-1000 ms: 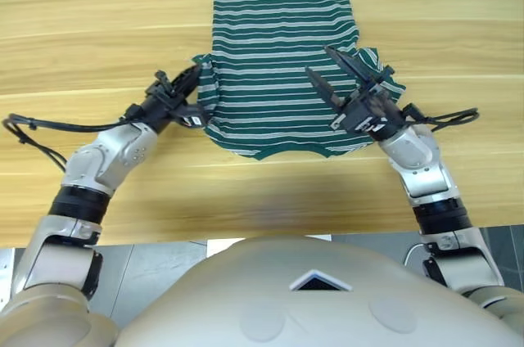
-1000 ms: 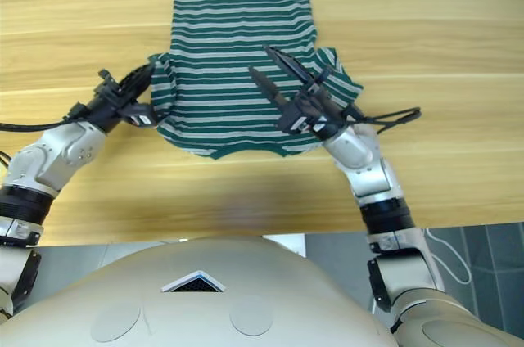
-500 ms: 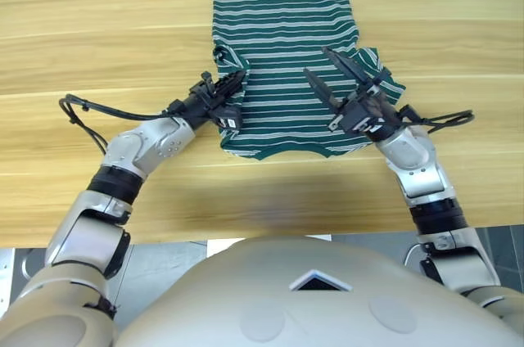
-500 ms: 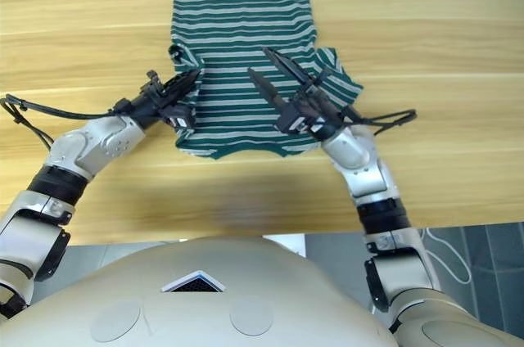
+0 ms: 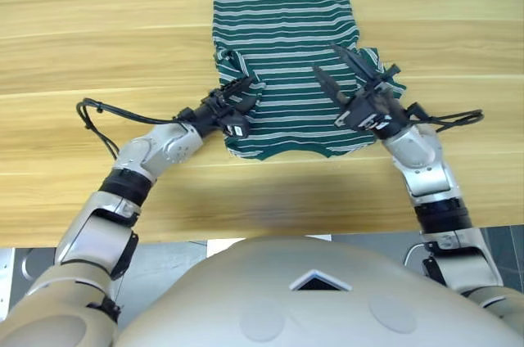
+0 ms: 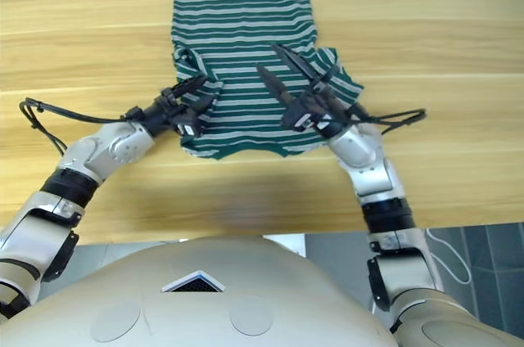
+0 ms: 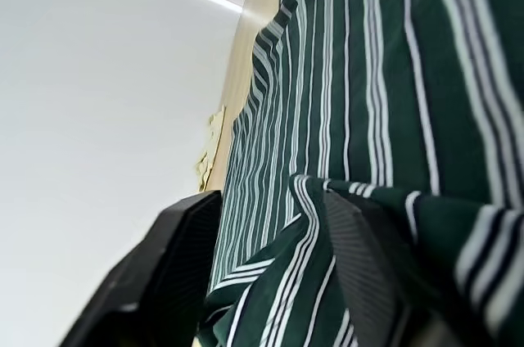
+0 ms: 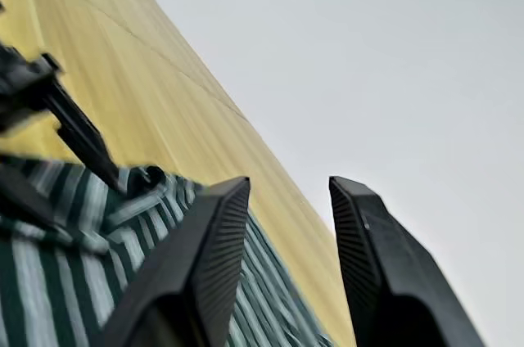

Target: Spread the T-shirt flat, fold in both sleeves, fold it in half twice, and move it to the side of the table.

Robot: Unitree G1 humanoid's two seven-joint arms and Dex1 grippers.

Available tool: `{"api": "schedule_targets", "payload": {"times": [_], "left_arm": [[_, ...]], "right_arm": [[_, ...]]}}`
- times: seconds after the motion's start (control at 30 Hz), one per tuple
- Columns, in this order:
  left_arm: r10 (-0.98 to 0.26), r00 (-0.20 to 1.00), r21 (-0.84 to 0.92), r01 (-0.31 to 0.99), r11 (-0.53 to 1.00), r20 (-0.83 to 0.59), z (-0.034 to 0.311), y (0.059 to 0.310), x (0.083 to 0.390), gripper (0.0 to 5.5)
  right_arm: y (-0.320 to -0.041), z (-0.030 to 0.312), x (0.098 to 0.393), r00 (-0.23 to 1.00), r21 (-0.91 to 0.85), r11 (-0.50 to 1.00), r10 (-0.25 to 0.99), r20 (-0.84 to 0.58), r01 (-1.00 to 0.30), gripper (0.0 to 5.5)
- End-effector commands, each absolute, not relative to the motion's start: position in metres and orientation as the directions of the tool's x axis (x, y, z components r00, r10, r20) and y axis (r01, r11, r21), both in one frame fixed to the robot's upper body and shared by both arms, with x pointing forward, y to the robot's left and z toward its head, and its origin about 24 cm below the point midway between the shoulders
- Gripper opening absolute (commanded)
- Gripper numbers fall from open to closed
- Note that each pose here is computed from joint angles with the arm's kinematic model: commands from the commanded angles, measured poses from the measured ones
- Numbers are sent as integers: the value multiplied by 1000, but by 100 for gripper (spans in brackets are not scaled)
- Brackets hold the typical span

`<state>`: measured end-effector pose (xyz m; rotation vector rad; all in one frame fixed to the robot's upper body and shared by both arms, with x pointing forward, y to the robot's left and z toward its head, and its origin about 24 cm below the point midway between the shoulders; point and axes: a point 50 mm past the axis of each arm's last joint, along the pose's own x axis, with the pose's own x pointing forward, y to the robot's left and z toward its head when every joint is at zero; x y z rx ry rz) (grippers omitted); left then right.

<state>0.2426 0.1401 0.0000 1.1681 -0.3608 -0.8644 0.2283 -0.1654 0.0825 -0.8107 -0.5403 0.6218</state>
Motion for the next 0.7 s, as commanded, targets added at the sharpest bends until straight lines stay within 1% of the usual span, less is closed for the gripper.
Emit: {"api": "schedule_targets", "payload": {"times": [0.03,0.07,0.1,0.13,0.2,0.27,0.4,0.57,0.7], "left_arm": [[-732,656,915,387,116,-185,-3,147,240,267],[-721,671,920,371,126,-172,-1,151,240,267],[-711,687,925,351,143,-151,3,155,240,267],[-699,705,933,319,166,-116,10,160,241,267],[-679,732,947,255,196,-56,24,168,242,267],[-656,755,958,192,211,-6,36,176,243,267],[-615,786,967,105,232,63,52,186,244,267],[-604,790,961,79,265,102,55,185,242,267],[-601,793,961,82,266,99,55,185,240,267]], "right_arm": [[-247,103,239,877,-975,211,479,43,-68,182],[-267,98,235,908,-990,100,415,-50,-100,182],[-282,86,228,917,-983,10,363,-166,-182,182],[-293,69,217,902,-956,-42,321,-288,-290,182],[-299,46,200,849,-897,-73,297,-437,-437,182],[-295,34,193,811,-860,-70,301,-502,-506,182],[-294,19,200,782,-824,-90,273,-560,-559,182],[-285,12,225,815,-858,-65,286,-504,-509,182],[-291,9,233,837,-873,-58,259,-482,-485,182]]}}
